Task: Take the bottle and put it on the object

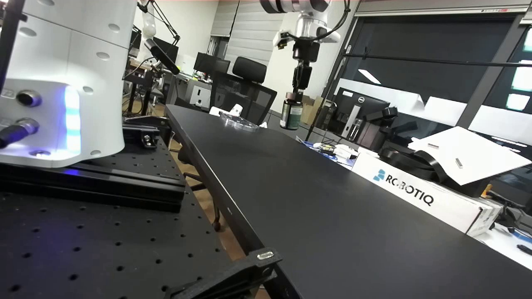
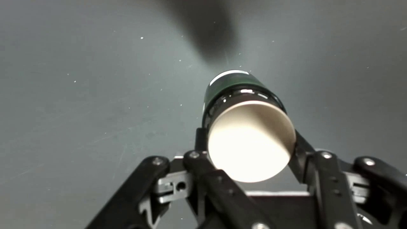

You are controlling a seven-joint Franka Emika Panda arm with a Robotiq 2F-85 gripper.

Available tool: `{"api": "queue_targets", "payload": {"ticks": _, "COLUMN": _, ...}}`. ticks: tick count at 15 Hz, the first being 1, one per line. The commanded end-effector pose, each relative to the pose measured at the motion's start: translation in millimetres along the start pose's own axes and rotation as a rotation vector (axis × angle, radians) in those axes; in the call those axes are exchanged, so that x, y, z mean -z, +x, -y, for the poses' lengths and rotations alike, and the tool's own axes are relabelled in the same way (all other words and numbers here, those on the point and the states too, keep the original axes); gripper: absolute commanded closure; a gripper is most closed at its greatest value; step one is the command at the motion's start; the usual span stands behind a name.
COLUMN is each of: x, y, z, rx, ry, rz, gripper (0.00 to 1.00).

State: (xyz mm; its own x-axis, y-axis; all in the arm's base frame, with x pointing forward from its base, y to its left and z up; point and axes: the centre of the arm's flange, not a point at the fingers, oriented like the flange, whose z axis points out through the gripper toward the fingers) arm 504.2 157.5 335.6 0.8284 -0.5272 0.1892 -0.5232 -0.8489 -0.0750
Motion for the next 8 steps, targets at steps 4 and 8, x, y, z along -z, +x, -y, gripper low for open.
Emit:
{"api": "queue_targets", "payload": {"ticks": 4, "x": -2.7, "y": -11.7, "z": 36.6, "rx": 0.044, "ry": -0.02, "rz": 0.025, "gripper": 0.39}}
{"api": "queue_targets", "payload": {"ticks": 8, "x": -5.9, "y": -7.9, "z": 30.3, "rx": 0.036, "ry": -0.027, "rz": 0.027, "gripper": 0.39}}
